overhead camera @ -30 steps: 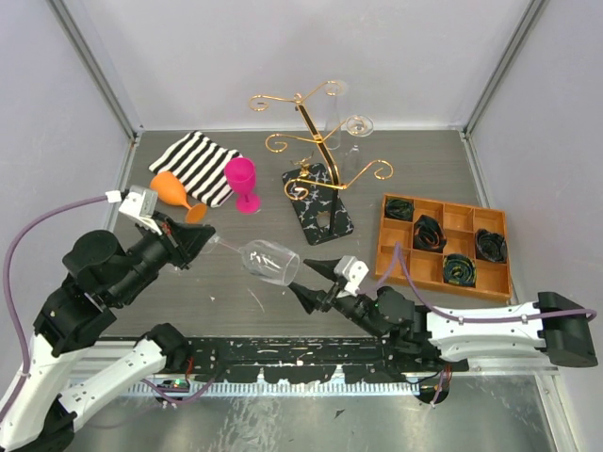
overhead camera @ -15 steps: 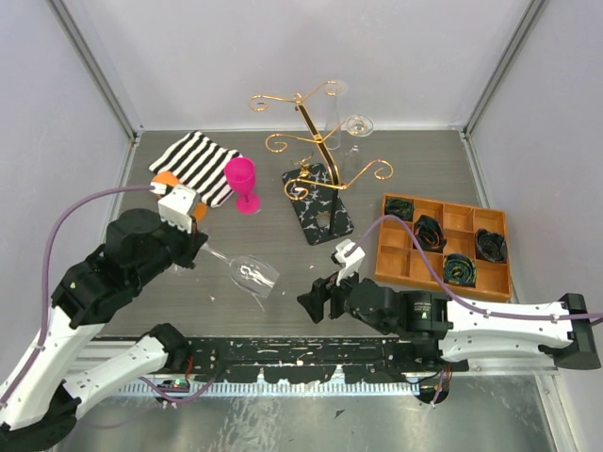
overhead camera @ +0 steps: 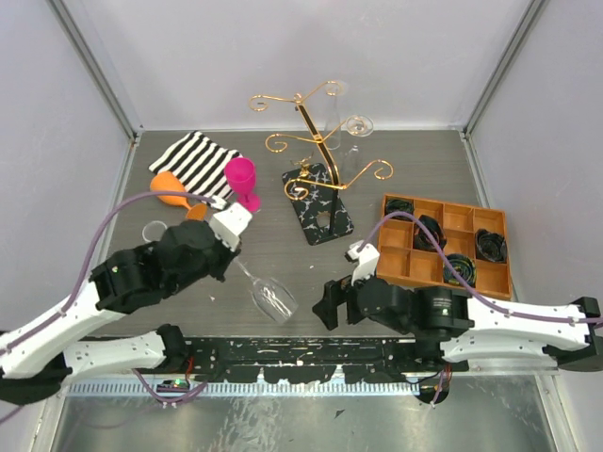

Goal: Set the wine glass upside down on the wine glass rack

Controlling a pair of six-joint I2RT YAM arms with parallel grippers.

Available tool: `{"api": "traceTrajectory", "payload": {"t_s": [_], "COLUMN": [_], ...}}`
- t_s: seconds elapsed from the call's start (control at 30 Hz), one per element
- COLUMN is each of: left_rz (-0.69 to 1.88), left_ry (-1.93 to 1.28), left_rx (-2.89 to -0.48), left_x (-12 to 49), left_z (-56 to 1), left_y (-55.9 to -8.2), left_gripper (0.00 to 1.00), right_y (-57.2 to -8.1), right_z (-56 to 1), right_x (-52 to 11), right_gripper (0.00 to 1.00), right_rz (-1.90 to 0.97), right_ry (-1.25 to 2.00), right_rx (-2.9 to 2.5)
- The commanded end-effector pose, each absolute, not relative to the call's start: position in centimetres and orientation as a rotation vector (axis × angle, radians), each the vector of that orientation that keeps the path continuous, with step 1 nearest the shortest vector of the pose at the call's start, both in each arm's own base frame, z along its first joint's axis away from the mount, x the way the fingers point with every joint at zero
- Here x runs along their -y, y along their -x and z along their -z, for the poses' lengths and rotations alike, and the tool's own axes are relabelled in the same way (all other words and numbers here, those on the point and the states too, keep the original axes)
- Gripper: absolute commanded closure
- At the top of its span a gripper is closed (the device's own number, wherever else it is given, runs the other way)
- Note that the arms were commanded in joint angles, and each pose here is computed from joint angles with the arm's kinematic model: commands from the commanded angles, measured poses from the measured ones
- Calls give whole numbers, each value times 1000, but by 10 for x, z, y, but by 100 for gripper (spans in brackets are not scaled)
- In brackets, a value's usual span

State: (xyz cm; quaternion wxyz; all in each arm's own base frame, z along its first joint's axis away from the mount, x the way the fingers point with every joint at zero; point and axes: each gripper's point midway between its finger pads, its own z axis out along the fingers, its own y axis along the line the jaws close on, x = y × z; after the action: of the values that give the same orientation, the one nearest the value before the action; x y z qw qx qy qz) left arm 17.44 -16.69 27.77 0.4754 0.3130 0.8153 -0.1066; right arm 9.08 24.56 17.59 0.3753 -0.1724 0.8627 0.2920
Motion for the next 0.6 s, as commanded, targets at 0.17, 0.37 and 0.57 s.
{"api": "traceTrajectory", "payload": {"t_s": [0.17,0.37,0.57], "left_rz": [284,299,388], "left_ry": [-875,-1016,-1100], "left_rx": [-1777,-1696,-1663], "left_x": [242,280,301], "left_z": [-294,-293,-294], "left_y": [-156,-135,-117], "left_gripper": [100,100,100], "right_y": [-88,-81,-64], "right_z": [-252,-266,-263], "right_x": [-249,-274,-304], "right_gripper": [14,32,43], "right_rz": [-1049,-1147,-1246], "right_ry": [390,438,548], "right_rx": [-1956,-1902,-1898]}}
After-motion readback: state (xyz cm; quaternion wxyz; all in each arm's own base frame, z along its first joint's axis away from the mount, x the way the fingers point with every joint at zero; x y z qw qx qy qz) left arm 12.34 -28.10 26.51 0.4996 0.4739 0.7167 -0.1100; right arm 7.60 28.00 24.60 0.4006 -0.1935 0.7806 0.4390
